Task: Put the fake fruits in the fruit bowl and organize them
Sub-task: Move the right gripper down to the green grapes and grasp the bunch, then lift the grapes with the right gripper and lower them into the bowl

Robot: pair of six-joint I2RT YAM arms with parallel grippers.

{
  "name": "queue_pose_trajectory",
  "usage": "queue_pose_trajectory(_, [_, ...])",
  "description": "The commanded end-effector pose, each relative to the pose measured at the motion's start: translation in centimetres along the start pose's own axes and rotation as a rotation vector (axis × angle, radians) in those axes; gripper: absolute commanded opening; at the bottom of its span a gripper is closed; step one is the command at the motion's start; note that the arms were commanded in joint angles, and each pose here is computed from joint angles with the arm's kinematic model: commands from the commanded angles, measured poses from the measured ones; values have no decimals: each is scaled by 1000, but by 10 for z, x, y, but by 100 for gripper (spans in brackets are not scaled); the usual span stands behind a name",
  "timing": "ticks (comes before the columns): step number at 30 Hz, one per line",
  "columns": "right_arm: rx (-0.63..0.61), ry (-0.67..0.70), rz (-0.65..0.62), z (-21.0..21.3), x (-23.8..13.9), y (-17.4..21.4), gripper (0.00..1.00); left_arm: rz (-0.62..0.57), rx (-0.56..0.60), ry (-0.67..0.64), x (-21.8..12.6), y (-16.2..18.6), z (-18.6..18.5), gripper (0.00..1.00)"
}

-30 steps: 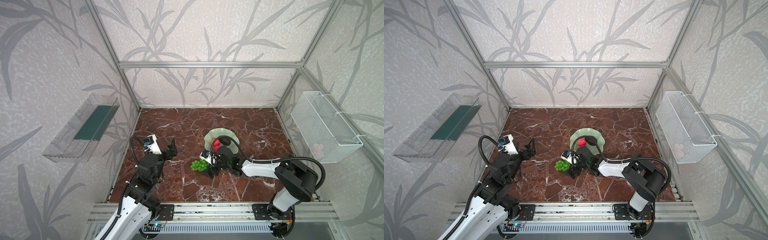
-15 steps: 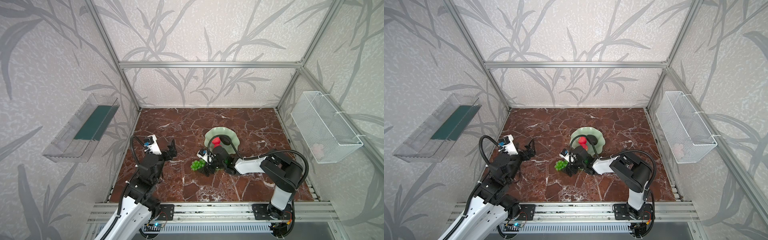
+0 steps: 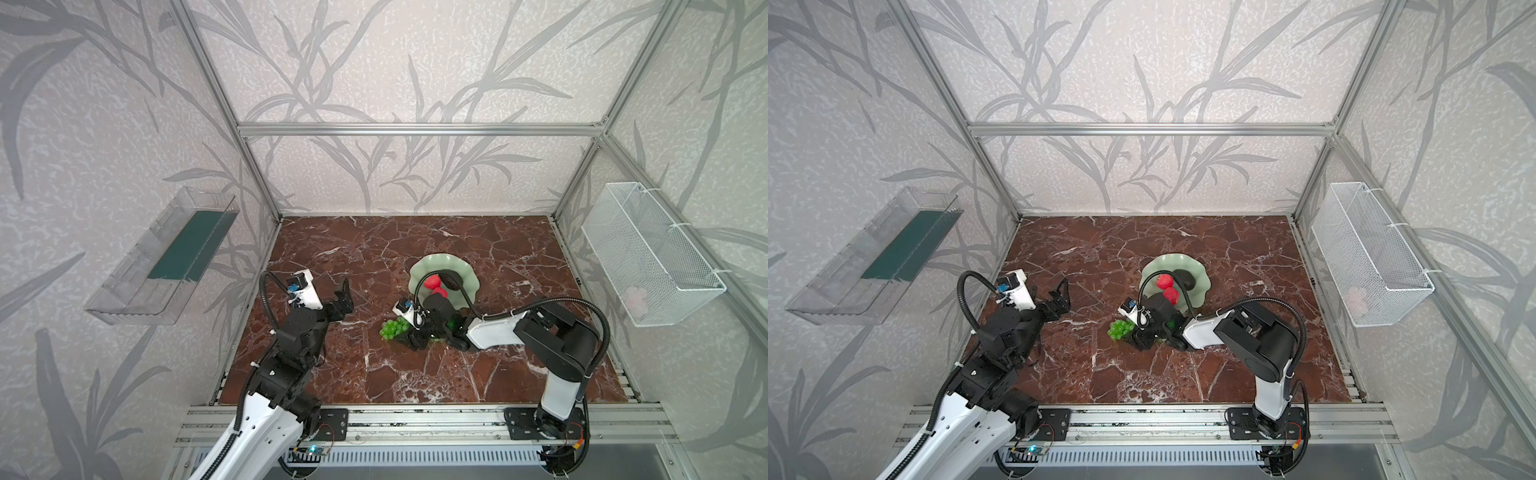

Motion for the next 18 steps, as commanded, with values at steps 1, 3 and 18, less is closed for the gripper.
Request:
queue_pose_trajectory(1, [-1, -18, -4, 6, 4, 2, 57, -26, 5, -23, -4, -9, 4, 95])
queue_pose_trajectory(3, [0, -22, -11, 8, 3, 2, 52, -24, 5, -20, -3, -8, 3, 95])
queue_pose_trajectory(18, [67, -50, -120, 20, -20, -21, 36, -28, 4, -18, -5, -10, 3, 95])
Point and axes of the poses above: each gripper's point midway between its finger pads, its own x axis out along the fingers, its own z axis along the line the jaws close on, y = z × x, the point moved 4 cm from there along -x, back along the fingers, and after that the axes turned 10 degrees about x, right-handed, at the moved point
